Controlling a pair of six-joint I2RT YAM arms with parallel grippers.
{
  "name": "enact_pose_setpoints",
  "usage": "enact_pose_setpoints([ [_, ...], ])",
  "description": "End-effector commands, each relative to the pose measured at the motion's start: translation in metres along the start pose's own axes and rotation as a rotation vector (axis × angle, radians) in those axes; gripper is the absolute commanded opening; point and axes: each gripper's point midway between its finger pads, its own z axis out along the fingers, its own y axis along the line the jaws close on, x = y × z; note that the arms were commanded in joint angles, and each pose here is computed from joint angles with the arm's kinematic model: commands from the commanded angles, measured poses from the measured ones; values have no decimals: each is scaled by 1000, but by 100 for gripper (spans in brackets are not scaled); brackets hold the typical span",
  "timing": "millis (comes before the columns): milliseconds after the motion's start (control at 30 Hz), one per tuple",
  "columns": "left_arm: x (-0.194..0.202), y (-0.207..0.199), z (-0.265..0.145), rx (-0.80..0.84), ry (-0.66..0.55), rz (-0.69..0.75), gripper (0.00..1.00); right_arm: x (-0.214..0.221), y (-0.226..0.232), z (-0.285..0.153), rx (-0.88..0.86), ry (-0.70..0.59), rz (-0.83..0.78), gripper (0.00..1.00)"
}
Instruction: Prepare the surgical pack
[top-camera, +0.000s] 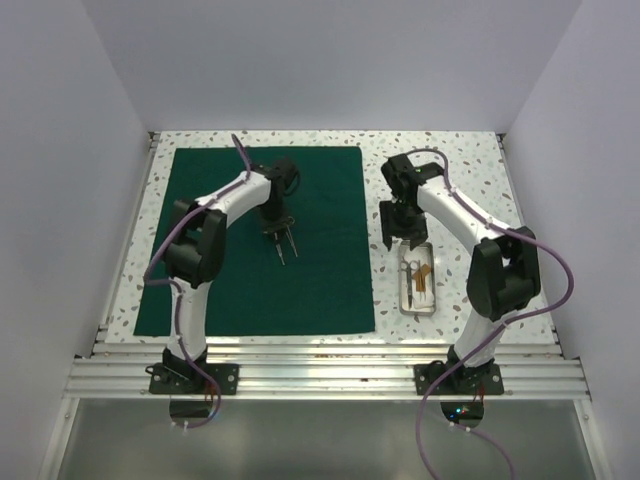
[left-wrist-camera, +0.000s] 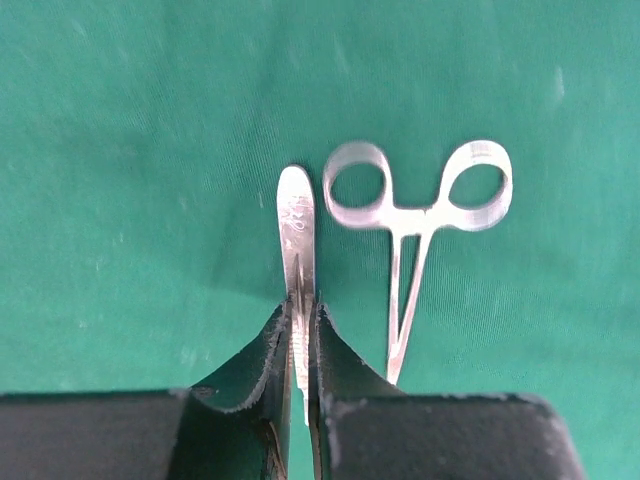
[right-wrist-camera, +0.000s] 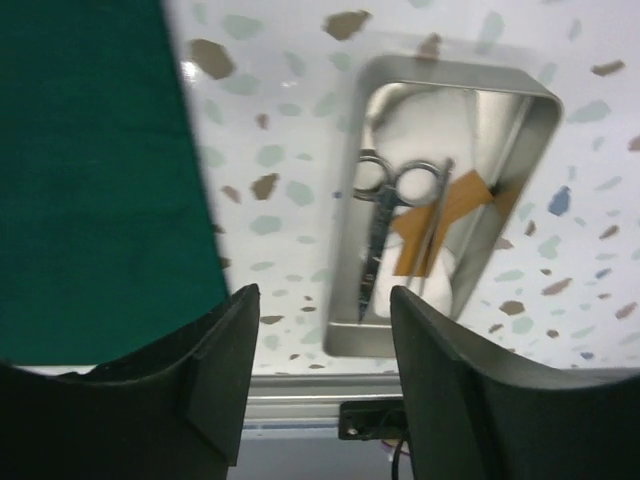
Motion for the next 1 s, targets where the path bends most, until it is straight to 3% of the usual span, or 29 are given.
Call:
enact_pose_setpoints([
  [0,-4,-21,-59,249,-66,128,0,-20,35,-36,-219,-70,-8,60],
  [67,4,-27,-66,342,-79,197,0,-32,58,-43,-341,-107,-7,73],
  [133,21,-31,-80,450,-53,252,0,-29,98,-52,-569,-72,-20,82],
  [167,23,-37,-85,502,-61,269,0,-41,117,-59,-669,-99,16,83],
  [200,35,-37,-90,540,-35,286,0,-36,137,-57,-774,-40,29,84],
  [300,52,-43,-100,645,-26,331,0,-48,179,-60,-920,-12,104,81],
  [467,66,-52,-113,764,-27,375,0,-59,223,-60,-954,-19,122,77],
  [733,69,-65,-142,860,-56,385,0,-47,251,-40,-934,56,119,64],
  [967,71,-49,-124,736,-23,354,0,-35,206,-14,-682,32,19,62],
])
